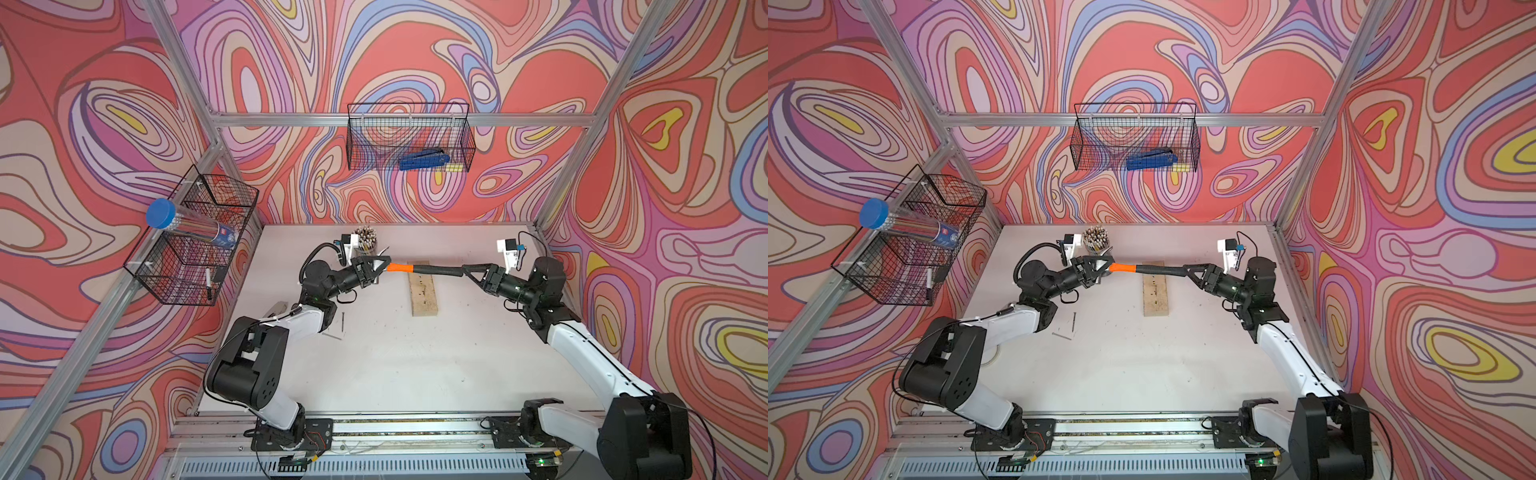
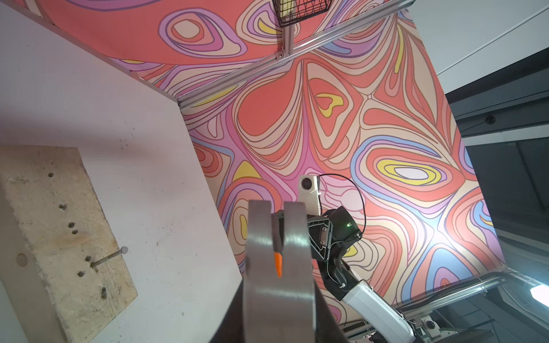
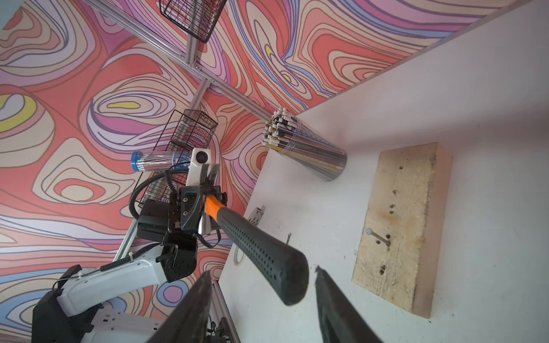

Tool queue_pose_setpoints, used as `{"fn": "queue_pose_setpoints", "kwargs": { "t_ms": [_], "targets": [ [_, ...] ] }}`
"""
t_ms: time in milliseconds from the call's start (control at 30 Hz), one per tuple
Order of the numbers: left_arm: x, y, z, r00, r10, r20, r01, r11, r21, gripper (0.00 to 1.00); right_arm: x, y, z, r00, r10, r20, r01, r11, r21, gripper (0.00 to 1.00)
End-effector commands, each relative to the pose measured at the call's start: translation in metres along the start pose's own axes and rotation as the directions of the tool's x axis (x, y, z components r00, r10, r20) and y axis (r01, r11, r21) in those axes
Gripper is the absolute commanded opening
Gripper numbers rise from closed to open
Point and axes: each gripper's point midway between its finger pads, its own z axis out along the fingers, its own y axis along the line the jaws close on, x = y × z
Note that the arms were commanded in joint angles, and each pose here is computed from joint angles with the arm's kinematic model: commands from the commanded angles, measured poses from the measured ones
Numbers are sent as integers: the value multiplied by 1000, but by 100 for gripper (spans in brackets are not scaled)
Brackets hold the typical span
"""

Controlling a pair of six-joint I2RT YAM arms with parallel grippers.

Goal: Use a claw hammer to pull out a nail
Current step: Adjust the hammer.

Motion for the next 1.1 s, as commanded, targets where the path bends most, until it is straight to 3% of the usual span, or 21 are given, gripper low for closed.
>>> {"fn": "queue_pose_setpoints", "kwargs": {
  "t_ms": [0, 467, 733, 933, 1067],
  "targets": [
    [-10, -43, -4, 995, 87, 54, -93, 988, 122, 0, -5, 19, 3, 1000, -7, 21, 9, 993, -120, 57],
    [-5, -61, 1, 995, 89, 35, -94, 983, 159, 0, -5, 66, 38, 1000, -9, 8, 12, 927, -375, 52],
    [-1, -68, 4, 996, 90, 7, -90, 980, 177, 0, 0, 71, 45, 999, -44, -21, 33, 925, -378, 47],
    [1, -70, 5, 996, 92, -16, -88, 979, 185, 0, 3, 70, 47, 997, -66, -36, 49, 934, -354, 34],
    [2, -75, 4, 995, 94, -17, -89, 977, 192, 0, 1, 61, 48, 997, -73, -20, 64, 955, -289, 44]
  ]
}}
